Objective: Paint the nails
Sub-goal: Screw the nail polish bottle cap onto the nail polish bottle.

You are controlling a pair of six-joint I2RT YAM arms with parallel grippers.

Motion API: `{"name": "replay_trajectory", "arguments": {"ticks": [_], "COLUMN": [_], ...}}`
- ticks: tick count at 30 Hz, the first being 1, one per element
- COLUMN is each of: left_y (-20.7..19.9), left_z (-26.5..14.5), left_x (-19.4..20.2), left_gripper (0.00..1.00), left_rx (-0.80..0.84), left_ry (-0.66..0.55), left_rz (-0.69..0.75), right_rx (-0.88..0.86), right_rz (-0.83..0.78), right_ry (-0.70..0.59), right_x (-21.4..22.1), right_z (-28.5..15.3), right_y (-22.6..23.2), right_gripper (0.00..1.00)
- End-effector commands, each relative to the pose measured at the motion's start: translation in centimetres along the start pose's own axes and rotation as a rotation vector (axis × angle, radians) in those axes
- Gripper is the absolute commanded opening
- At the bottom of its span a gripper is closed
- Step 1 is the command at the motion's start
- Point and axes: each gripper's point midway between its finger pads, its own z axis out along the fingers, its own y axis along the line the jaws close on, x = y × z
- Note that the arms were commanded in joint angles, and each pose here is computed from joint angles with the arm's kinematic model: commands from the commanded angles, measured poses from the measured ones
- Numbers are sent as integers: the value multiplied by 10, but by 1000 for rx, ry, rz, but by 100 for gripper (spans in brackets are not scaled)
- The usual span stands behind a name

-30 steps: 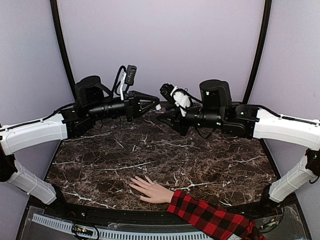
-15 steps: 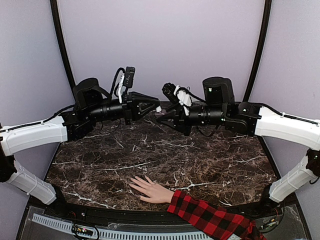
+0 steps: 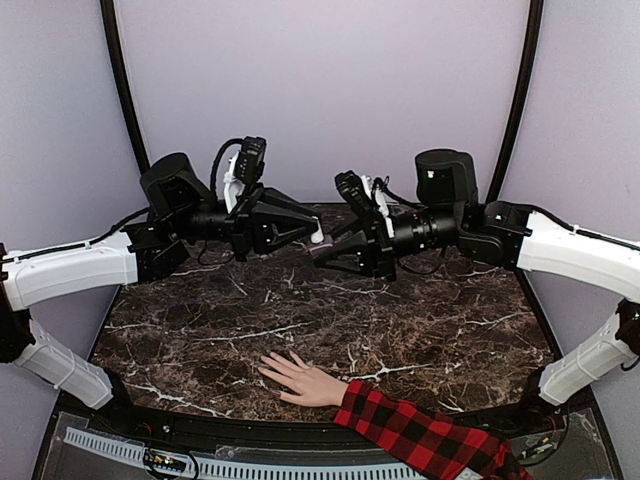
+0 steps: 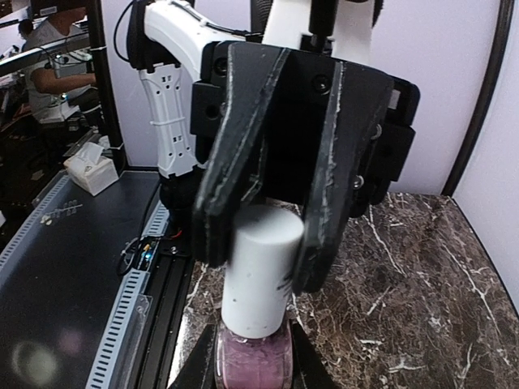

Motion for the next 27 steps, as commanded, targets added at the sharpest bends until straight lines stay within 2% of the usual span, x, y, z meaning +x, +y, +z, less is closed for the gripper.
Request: {"name": "replay_trajectory", "arguments": {"ticks": [1, 6, 8, 11, 15, 22, 27], "left_y": [-13, -15, -12, -8, 3, 19, 33], "left_z": [9, 5, 2, -3, -14, -38, -47], "left_x": [37, 31, 25, 16, 1, -26, -30], "left_gripper": [0, 0, 5, 21, 34, 51, 56], "left_rx": [128, 118, 93, 49, -65, -303, -414], "left_ry": [98, 79, 69, 54, 33, 2, 8], "left_rz": [-101, -73, -62, -52, -23, 66, 60], "right_rx": [-130, -122, -102, -59, 19, 114, 288], "right_rz": [-200, -193, -183, -160, -124, -68, -14], "right_ry": [-222, -202, -189, -167, -119, -55, -18], "right_x": [-75, -70, -66, -58, -43, -22, -14], "right_z": [-20, -19, -17, -15, -12, -6, -7], "right_y": [32, 30, 25, 16, 0, -19, -52], "right_gripper": [0, 0, 0, 0, 0, 0, 0]}}
